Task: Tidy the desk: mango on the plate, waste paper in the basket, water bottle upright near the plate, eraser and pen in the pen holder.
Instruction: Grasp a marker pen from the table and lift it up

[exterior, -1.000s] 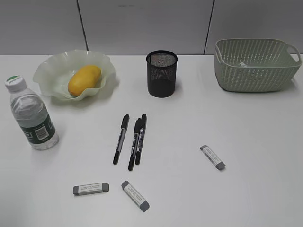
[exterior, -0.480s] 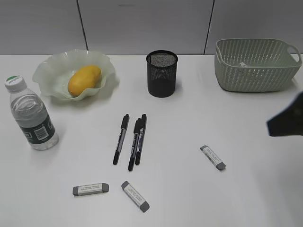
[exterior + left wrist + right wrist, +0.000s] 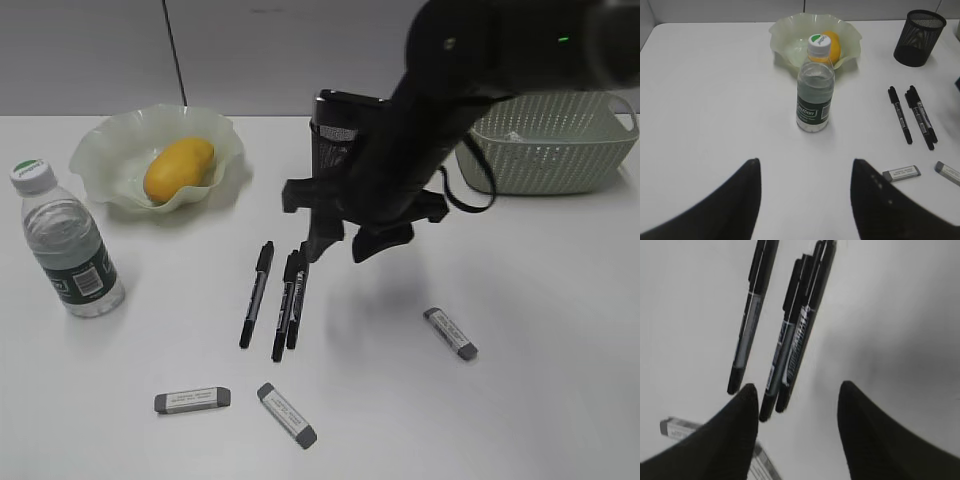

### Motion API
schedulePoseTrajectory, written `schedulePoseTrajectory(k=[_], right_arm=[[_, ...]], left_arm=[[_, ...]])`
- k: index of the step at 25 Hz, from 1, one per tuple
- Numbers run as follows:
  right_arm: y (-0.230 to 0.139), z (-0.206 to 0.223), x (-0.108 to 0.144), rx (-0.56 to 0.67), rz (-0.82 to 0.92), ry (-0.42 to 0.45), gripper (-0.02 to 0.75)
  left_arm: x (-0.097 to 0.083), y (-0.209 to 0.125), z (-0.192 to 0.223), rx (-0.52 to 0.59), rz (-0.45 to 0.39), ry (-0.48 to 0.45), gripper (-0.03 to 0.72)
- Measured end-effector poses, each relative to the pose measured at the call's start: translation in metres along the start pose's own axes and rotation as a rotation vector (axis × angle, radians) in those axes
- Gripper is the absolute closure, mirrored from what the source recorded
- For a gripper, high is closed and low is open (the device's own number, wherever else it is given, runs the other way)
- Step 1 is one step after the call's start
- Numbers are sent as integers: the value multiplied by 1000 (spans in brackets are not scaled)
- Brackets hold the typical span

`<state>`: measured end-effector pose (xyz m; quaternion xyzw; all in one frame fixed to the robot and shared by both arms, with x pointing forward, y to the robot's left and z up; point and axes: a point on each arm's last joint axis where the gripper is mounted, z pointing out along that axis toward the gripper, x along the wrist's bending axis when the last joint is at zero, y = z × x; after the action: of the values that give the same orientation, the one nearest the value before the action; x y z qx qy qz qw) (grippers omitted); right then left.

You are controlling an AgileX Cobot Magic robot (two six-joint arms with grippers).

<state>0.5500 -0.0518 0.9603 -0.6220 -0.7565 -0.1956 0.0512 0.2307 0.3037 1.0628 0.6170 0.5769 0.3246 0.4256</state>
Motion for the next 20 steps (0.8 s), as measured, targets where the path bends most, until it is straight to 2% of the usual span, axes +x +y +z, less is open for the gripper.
schedulePoseTrajectory(k=[3,8,11,20], right_arm=[[15,31,15,33,37,-27,339],[25,66,32,85,26,-156,376],[28,81,33,128,30,-215,378],[29,100,27,146,69,-280,379]], left_arm=[[0,0,0,0,0,0,263],[0,0,0,0,0,1,264],[0,0,0,0,0,0,264],[0,0,0,0,0,1,264]])
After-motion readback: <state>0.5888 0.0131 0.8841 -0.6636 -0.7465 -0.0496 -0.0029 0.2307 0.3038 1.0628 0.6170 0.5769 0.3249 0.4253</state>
